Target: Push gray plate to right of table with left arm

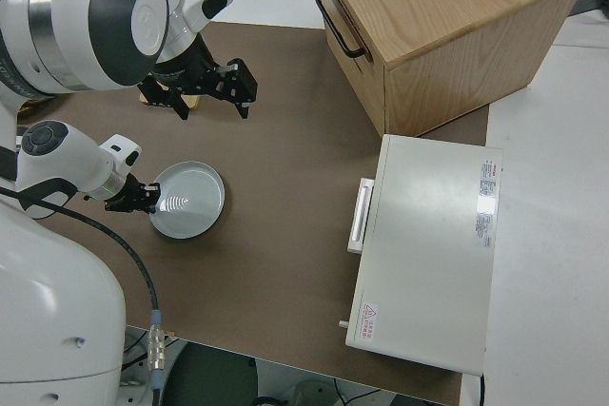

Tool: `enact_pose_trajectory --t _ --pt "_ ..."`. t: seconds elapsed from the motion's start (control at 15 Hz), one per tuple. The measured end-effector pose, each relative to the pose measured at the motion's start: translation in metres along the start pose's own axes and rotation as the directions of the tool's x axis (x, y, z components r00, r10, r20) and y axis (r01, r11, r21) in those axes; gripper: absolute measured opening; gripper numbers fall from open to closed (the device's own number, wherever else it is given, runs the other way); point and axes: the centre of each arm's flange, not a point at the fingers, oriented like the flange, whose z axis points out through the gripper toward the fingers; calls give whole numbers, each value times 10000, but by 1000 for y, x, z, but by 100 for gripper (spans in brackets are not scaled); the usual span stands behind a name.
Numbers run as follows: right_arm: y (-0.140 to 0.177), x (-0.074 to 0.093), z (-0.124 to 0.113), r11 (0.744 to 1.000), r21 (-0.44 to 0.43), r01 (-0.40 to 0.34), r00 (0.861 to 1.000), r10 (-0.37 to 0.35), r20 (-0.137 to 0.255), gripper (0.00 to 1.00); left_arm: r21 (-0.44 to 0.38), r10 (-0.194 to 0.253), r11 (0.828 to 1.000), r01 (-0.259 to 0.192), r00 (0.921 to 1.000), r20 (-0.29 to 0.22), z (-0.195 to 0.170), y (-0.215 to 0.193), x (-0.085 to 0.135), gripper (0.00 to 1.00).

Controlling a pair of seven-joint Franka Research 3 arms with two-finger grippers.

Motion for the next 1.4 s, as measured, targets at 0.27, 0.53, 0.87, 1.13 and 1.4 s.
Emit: enact_pose_trajectory --t 0.27,0.53,0.87,1.13,1.4 --pt "0 0 0 10000 0 0 10000 0 0 99 174 -85 9998 89 9998 -206 7 13 -12 4" --pt "0 0 0 10000 0 0 10000 0 0 99 274 61 9996 -56 9998 -185 11 14 -12 30" --pt "0 0 0 10000 0 0 10000 0 0 99 637 188 9978 -181 9998 -102 -5 17 -7 81" --pt "0 0 0 10000 0 0 10000 0 0 99 417 182 9990 -171 9995 -266 -36 17 -4 100" --pt "0 0 0 10000 0 0 10000 0 0 99 463 505 9977 -486 9979 -401 -90 1 0 100"
